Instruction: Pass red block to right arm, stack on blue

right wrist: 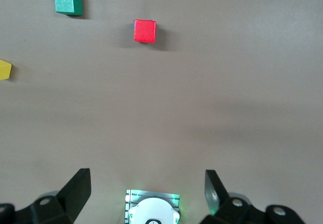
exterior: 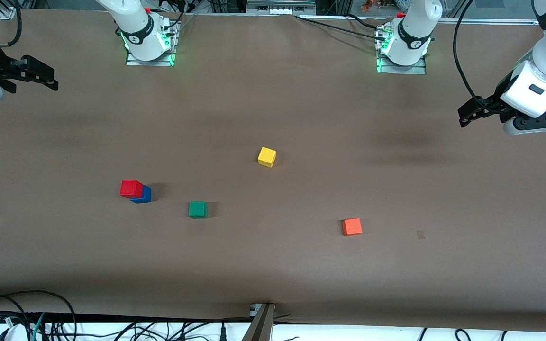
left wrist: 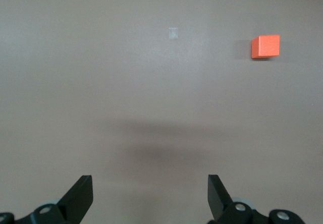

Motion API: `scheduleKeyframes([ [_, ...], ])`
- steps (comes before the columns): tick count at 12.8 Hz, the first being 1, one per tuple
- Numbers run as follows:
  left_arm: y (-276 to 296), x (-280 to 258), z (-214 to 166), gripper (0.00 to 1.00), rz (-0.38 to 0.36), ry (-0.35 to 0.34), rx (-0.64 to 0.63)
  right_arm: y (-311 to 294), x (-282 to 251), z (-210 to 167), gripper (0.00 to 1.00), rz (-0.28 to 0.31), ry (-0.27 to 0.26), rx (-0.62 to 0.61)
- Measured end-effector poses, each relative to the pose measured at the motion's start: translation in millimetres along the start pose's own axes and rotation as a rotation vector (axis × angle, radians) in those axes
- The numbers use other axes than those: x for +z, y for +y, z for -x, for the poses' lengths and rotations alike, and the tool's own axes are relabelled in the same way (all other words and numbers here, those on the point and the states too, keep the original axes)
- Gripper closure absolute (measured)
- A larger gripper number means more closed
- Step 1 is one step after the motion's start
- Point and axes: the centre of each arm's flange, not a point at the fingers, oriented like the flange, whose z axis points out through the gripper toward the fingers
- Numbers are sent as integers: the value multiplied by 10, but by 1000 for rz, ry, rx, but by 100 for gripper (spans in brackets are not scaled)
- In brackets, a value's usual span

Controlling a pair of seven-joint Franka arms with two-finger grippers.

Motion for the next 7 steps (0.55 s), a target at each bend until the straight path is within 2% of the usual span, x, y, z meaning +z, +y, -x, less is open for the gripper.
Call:
scheduleKeyframes([
  [7, 30, -9, -3, 0, 1, 8, 5, 19, 54, -194, 0, 22, -9, 3],
])
